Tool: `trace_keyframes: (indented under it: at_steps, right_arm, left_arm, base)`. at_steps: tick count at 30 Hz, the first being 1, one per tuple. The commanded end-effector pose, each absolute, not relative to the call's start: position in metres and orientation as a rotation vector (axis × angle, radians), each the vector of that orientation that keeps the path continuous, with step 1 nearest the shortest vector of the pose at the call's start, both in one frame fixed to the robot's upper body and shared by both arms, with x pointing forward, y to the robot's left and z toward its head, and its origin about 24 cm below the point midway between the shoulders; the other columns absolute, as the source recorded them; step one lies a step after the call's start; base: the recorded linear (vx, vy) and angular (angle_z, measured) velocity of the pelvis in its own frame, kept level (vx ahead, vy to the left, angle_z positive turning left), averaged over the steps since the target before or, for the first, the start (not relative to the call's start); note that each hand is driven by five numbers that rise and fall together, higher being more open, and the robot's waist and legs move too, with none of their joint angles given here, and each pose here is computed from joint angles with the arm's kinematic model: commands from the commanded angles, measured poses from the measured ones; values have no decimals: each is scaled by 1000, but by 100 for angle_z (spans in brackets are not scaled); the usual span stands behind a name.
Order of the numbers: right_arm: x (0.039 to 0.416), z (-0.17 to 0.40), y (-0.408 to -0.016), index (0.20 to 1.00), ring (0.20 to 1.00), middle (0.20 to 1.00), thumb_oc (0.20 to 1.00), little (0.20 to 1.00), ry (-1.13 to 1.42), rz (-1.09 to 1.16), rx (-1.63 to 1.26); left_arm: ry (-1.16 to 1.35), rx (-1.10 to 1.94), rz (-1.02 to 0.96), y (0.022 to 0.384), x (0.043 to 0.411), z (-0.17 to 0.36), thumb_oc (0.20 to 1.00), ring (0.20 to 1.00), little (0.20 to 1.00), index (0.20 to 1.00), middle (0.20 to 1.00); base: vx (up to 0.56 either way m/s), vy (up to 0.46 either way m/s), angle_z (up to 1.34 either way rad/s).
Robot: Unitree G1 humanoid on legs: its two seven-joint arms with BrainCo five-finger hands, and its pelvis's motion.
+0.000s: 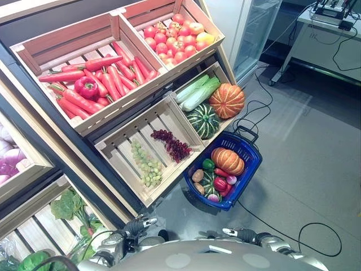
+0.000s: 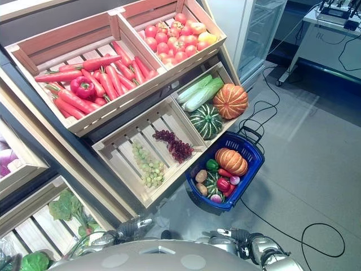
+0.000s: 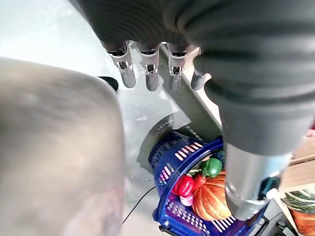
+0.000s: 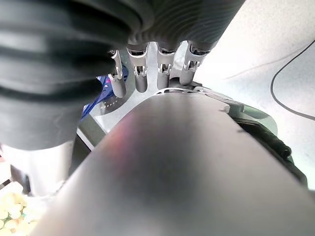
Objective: Pick up fruits and vegetables into the basket
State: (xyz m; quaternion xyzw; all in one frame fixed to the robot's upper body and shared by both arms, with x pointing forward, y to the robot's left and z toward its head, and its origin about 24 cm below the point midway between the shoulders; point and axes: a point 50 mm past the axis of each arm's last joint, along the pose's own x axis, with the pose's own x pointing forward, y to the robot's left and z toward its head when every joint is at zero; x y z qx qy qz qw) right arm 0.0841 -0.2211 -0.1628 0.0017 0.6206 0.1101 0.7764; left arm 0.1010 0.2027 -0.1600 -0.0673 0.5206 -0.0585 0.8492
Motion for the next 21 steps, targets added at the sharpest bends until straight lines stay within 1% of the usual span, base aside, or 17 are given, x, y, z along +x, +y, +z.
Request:
trace_keyframes:
  at_steps: [1,2,4,7,8,9,11,16,19,21]
  right_arm:
    - [106,-160,-215,1000,1000,1000,1000,1000,1296,242,-8]
    - [106,-160,-216,1000,1000,1000,1000,1000,1295,241,-9]
    - [111,-159,-218,1000,1000,1000,1000,1000,1265,232,-28]
    - [115,-157,-221,1000,1000,1000,1000,1000,1231,218,-49]
    - [120,-155,-223,1000,1000,1000,1000,1000,1197,206,-62]
    - [120,-154,-224,1000,1000,1000,1000,1000,1191,202,-62]
    - [127,-151,-229,1000,1000,1000,1000,1000,1120,150,-48]
    - [139,-144,-233,1000,1000,1000,1000,1000,997,93,-34]
    - [156,-130,-239,1000,1000,1000,1000,1000,843,74,-50]
    - [160,-125,-241,1000,1000,1000,1000,1000,801,71,-61]
  left_arm:
    - [906,-50,-137,193,145,-147,1000,1000,1000,1000,1000]
    - [899,-47,-133,194,146,-146,1000,1000,1000,1000,1000]
    - [752,9,-58,199,163,-135,1000,1000,1000,1000,1000]
    - [637,68,-14,203,177,-123,1000,1000,1000,1000,1000]
    - [554,106,15,206,187,-114,1000,1000,1000,1000,1000]
    - [543,112,19,207,187,-113,1000,1000,1000,1000,1000]
    - [401,199,53,212,191,-101,1000,1000,1000,1000,1000]
    - [213,310,30,207,197,-83,1000,1000,1000,1000,1000]
    - [9,394,25,206,210,-52,1000,1000,1000,1000,1000]
    - [-43,416,32,209,213,-42,1000,1000,1000,1000,1000]
  base:
    - [0,0,0]
    - [0,0,0]
    - [0,0,0]
    - [0,0,0]
    - [0,0,0]
    - [0,0,0]
    - [-5,-40,1]
    - [14,-19,4]
    - [15,-3,6]
    - [13,9,4]
